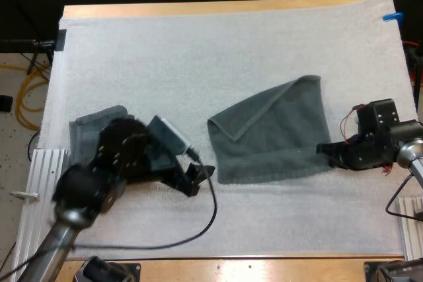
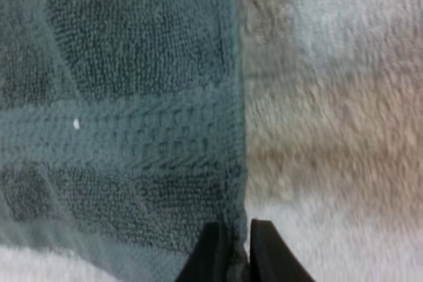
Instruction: Pick towel from pile fold and stack
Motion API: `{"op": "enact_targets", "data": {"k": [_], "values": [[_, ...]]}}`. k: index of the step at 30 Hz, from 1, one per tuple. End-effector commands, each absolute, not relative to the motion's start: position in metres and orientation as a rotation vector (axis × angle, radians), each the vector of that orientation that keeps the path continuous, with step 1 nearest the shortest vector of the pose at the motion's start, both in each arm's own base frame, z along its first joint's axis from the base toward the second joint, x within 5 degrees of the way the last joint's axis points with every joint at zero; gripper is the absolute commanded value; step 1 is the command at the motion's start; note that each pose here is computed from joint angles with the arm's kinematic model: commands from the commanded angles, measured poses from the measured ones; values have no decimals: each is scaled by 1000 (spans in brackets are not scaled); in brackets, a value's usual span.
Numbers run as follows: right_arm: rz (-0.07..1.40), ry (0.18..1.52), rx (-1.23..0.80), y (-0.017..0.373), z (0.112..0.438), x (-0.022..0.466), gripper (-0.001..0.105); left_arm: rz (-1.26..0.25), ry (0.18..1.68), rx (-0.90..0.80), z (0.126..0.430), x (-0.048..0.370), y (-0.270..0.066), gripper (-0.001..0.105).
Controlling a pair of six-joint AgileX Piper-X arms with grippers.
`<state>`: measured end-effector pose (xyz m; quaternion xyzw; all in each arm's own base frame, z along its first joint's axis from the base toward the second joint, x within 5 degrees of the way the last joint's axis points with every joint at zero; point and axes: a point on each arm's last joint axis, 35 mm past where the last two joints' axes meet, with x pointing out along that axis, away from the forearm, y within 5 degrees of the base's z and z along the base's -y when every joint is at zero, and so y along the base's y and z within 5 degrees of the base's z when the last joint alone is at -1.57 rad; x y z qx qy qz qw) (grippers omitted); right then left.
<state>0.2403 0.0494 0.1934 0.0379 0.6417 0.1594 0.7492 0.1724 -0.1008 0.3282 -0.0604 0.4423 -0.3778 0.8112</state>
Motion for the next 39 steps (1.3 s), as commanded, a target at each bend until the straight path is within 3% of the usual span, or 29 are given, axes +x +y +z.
{"op": "enact_targets", "data": {"k": [1, 9, 13, 17, 28, 31, 37, 39], "values": [[350, 1425, 67, 49, 196, 236, 0, -821, 984, -144, 323, 178, -106, 73], [349, 1464, 61, 47, 186, 225, 0, -841, 1277, -91, 265, 199, -154, 73], [345, 1501, 63, 46, 174, 216, 0, -703, 1412, -98, 226, 214, -171, 73], [343, 1523, 64, 44, 164, 208, 0, -583, 1426, -111, 197, 231, -180, 73], [346, 1490, 62, 45, 165, 209, 0, -593, 1534, -193, 150, 245, -194, 71], [347, 1484, 62, 45, 165, 210, 0, -612, 1552, -223, 144, 247, -197, 57], [356, 1441, 64, 45, 167, 213, 0, -613, 1558, -223, 143, 246, -197, 0], [369, 1402, 69, 46, 171, 215, 0, -637, 1555, -232, 148, 245, -197, 0]]}}
